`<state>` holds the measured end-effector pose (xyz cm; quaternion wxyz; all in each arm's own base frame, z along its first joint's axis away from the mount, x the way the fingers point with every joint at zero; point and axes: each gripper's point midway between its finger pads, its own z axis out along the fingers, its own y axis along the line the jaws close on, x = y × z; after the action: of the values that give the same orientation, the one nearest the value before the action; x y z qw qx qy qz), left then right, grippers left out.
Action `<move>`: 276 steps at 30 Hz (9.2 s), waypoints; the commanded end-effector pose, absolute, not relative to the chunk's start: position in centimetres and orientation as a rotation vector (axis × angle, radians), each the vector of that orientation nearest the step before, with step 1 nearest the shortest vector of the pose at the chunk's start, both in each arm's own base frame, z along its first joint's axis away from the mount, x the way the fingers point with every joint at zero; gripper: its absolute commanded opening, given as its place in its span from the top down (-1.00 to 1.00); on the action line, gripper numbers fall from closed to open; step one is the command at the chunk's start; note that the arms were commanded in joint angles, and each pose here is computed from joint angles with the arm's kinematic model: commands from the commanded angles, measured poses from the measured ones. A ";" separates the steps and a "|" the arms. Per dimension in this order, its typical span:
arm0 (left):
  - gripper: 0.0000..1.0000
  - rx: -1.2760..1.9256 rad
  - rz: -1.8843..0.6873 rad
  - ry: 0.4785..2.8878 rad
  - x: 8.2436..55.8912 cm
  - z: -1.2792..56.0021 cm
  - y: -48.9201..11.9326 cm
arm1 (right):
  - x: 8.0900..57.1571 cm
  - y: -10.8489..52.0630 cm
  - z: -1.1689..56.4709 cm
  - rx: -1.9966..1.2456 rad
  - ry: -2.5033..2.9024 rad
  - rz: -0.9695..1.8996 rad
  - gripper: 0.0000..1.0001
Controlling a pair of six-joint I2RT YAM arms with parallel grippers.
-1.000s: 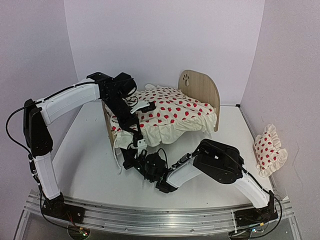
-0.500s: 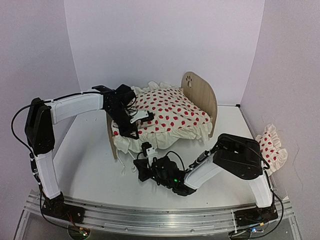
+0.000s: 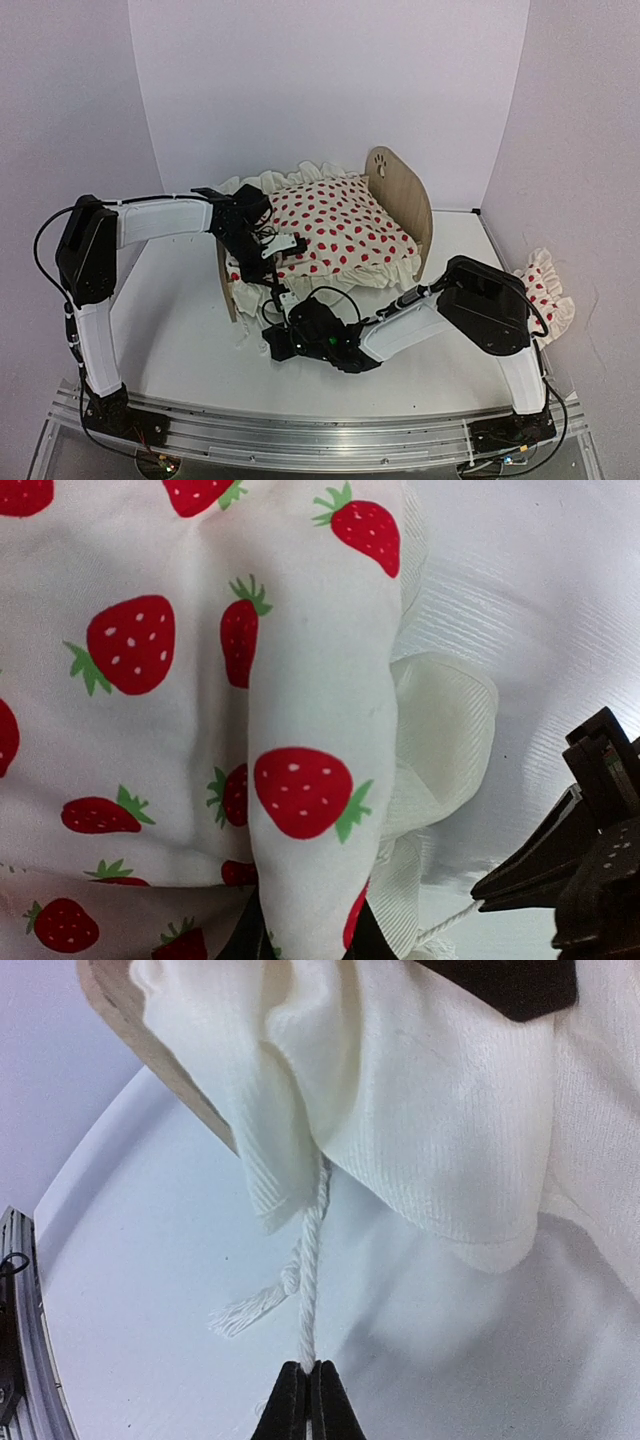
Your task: Set up the pet bed
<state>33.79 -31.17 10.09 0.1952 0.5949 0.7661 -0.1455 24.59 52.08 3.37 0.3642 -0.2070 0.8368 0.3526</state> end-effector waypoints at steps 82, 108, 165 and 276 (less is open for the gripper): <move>1.00 1.662 -0.733 1.748 24.6 20.6 -31.5 | 21.6 50.8 7.1 -0.511 2.390 1.219 1.00; 1.00 1.598 -0.734 2.056 28.6 12.7 -35.8 | 18.0 50.9 12.3 -0.669 2.169 1.273 1.00; 0.09 0.682 -0.881 2.018 21.8 12.8 -29.0 | 21.0 50.4 16.4 -0.412 2.181 1.360 1.00; 1.00 0.571 -0.751 2.460 20.6 8.3 -23.2 | 27.6 55.3 8.2 -0.213 2.065 1.251 0.57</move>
<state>20.05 -22.97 7.72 0.2391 0.2091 0.9089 -0.2703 25.24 55.54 5.49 0.2963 -0.0938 0.8194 0.4816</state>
